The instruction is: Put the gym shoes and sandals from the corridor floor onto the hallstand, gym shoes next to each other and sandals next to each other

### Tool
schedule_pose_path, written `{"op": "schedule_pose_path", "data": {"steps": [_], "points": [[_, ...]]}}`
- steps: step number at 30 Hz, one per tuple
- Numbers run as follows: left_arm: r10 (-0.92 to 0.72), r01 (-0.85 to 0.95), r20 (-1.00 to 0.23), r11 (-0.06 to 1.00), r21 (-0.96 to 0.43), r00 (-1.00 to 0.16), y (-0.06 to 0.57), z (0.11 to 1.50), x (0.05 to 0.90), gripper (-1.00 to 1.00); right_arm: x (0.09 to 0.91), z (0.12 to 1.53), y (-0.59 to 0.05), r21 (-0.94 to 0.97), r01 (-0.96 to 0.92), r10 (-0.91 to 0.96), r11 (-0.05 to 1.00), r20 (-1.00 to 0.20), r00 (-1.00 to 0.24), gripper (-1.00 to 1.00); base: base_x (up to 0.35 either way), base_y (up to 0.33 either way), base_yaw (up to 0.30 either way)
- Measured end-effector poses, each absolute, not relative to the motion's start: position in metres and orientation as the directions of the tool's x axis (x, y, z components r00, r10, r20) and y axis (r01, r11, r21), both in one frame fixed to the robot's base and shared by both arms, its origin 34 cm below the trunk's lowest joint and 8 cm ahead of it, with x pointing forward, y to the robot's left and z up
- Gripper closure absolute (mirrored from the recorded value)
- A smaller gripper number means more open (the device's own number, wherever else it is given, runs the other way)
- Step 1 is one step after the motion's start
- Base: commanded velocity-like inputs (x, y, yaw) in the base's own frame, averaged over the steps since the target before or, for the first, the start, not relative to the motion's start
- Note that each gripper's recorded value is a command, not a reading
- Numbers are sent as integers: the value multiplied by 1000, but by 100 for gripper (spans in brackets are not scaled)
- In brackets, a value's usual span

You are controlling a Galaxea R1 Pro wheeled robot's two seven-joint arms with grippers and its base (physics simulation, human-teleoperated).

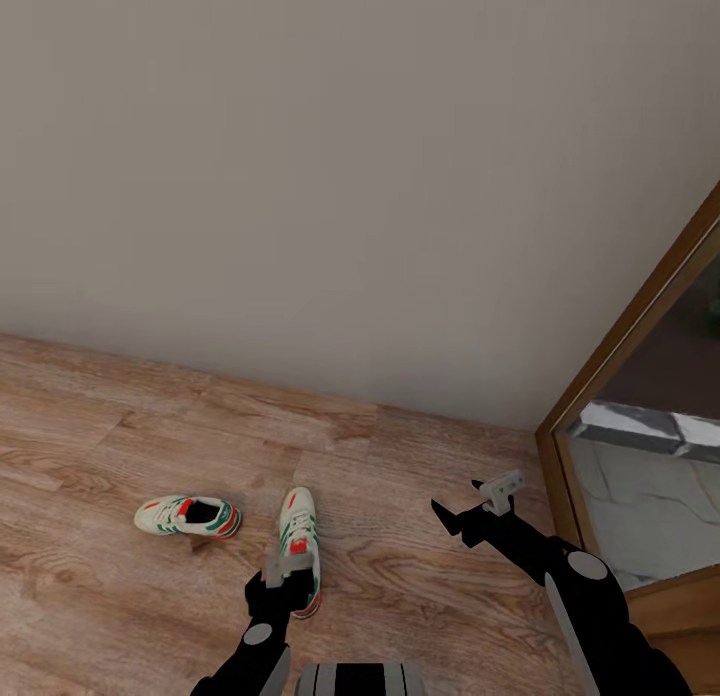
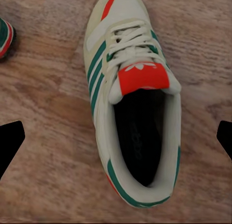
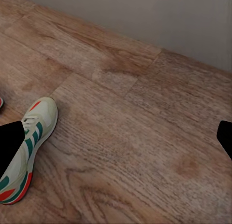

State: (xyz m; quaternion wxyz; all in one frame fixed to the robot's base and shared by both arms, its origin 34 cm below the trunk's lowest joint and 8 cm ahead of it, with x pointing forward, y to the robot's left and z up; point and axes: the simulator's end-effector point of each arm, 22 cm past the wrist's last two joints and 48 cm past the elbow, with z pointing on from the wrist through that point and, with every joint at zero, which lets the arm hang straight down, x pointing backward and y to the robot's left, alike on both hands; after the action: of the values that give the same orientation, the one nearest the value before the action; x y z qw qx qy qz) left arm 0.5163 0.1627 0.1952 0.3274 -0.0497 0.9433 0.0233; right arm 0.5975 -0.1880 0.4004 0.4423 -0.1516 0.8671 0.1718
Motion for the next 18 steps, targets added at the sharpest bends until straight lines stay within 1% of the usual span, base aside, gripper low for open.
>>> {"op": "schedule_pose_path", "data": {"steps": [18], "points": [[-80, -108, -601, 994, 11, -795, 162, 178, 502, -100, 593, 381, -188, 178, -408, -111, 896, -798, -592, -100, 0, 0, 0]]}}
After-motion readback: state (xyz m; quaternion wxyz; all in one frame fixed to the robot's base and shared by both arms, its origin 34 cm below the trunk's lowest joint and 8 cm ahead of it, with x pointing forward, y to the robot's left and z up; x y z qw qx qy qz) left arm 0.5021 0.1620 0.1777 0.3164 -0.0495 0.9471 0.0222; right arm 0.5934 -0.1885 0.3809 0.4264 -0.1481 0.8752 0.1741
